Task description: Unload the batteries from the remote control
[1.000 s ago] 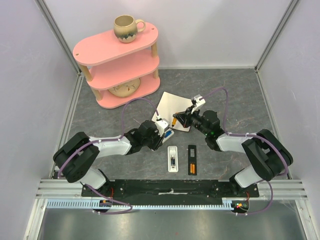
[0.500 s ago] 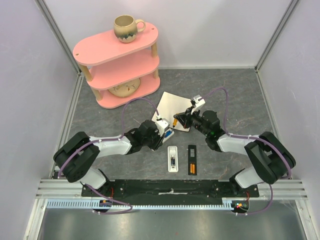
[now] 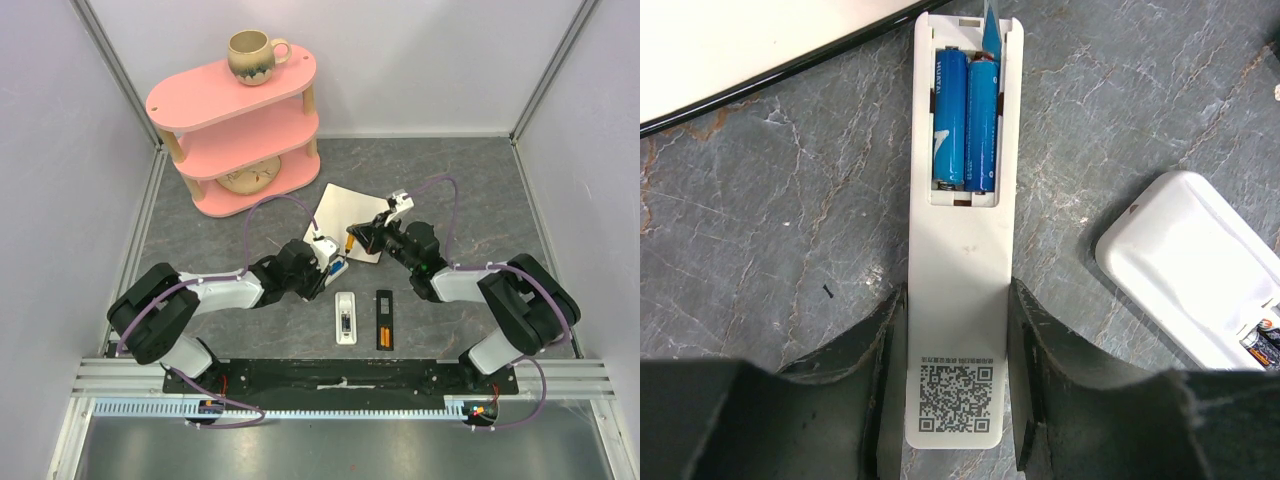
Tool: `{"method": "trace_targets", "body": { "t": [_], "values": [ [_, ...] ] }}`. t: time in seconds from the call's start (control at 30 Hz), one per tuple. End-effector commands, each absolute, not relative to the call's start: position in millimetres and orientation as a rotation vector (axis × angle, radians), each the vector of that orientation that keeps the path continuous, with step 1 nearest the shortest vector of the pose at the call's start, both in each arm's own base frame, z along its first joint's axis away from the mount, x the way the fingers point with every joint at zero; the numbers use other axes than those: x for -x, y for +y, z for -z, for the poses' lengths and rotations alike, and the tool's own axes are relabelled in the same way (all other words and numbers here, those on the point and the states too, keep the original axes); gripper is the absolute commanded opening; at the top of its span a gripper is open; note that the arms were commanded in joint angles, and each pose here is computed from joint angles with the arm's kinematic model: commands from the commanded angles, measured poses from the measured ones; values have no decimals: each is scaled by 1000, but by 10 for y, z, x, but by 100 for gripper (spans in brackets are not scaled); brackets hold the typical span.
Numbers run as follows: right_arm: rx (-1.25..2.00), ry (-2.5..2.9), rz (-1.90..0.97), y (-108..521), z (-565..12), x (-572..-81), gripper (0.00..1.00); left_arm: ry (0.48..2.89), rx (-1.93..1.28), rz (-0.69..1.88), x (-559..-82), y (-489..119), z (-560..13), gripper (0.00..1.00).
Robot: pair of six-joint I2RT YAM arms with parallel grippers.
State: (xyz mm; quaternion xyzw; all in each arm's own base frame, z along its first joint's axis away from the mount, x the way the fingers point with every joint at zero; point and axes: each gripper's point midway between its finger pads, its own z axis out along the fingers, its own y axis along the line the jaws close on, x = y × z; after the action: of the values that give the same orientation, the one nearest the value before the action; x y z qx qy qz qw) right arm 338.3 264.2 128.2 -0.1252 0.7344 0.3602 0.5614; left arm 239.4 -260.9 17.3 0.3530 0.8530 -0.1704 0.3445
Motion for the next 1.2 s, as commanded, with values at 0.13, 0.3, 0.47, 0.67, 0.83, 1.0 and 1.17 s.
{"method": "trace_targets", "body": {
  "t": [0.13,0.3,0.47,0.67,0.83,1.0,1.17],
  "values": [
    [162,1711,-1075,2689,-1320,-3260,0,2204,-942,458,-2443,-2690,-120,2],
    [74,1668,-1175,2641,-1354,-3237,0,2205,-939,458,-2448,-2689,-123,2],
    [30,1600,-1273,2621,-1435,-3194,0,2210,-942,460,-2435,-2683,-107,2],
    [31,1538,-1345,2625,-1576,-3127,0,2210,-942,460,-2435,-2683,-107,2],
    [42,1500,-1391,2642,-1686,-3079,0,2210,-941,460,-2438,-2687,-107,2],
    [52,1472,-1445,2664,-1773,-3004,0,2212,-939,457,-2443,-2680,-102,2],
    [54,1451,-1470,2650,-1844,-2950,0,2214,-939,457,-2447,-2685,-97,2]
  ]
}}
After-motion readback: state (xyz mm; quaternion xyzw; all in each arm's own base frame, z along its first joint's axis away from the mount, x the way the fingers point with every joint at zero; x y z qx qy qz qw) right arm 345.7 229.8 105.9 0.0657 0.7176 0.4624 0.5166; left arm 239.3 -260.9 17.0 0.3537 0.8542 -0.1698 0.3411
